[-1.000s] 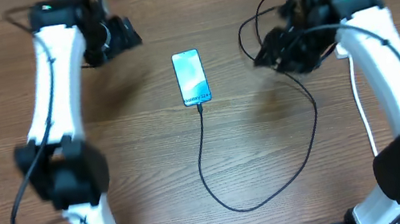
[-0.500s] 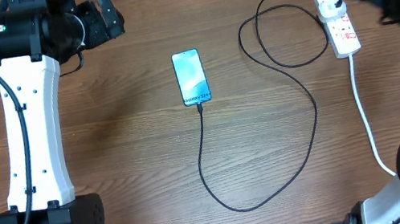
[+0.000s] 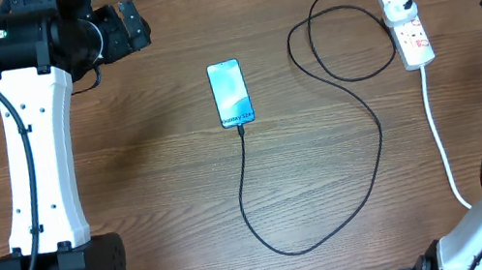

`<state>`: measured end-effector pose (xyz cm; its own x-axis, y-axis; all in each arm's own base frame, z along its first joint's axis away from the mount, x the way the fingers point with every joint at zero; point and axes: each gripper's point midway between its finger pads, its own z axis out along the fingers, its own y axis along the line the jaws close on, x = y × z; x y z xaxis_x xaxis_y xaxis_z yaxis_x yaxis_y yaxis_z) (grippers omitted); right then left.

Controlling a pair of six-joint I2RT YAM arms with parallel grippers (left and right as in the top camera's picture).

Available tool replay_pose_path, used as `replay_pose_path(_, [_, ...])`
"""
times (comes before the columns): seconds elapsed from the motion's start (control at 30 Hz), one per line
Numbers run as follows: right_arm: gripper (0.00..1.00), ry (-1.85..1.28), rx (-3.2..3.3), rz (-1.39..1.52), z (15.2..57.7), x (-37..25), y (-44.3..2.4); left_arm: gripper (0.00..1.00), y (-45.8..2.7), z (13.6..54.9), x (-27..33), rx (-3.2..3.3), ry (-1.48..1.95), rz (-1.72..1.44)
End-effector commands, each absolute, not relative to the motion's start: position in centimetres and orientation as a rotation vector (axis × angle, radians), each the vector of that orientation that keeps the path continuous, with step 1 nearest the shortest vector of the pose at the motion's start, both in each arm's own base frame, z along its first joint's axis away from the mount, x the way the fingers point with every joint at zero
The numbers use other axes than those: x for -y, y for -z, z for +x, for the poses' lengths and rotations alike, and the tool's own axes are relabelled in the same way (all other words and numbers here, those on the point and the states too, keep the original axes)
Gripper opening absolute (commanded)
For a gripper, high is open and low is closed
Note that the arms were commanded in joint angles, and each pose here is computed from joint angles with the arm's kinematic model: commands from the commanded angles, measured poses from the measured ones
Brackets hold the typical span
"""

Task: Plug charger to phone and switch on socket
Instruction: 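Move the right gripper over the white power strip's switches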

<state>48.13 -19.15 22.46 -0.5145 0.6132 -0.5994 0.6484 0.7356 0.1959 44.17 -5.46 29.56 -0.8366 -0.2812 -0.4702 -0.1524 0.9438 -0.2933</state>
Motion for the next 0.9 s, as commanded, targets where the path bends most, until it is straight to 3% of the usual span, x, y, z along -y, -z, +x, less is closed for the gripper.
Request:
replay_pose_path(0.0, [1.0,0.242,-2.304,1.015,47.9,21.5,-19.1,1.0,-29.2,44.2,5.3,-2.578,0.32,-0.335])
replay_pose_path(0.43, [1.0,0.208,-2.499,1.052,49.1,21.1,-8.5,1.0,-29.2,44.2,5.3,-2.578,0.32,-0.335])
replay_pose_path(0.87, [1.0,0.105,-2.572,1.036,50.2,19.1,-4.4,1.0,-29.2,44.2,5.3,-2.578,0.32,-0.335])
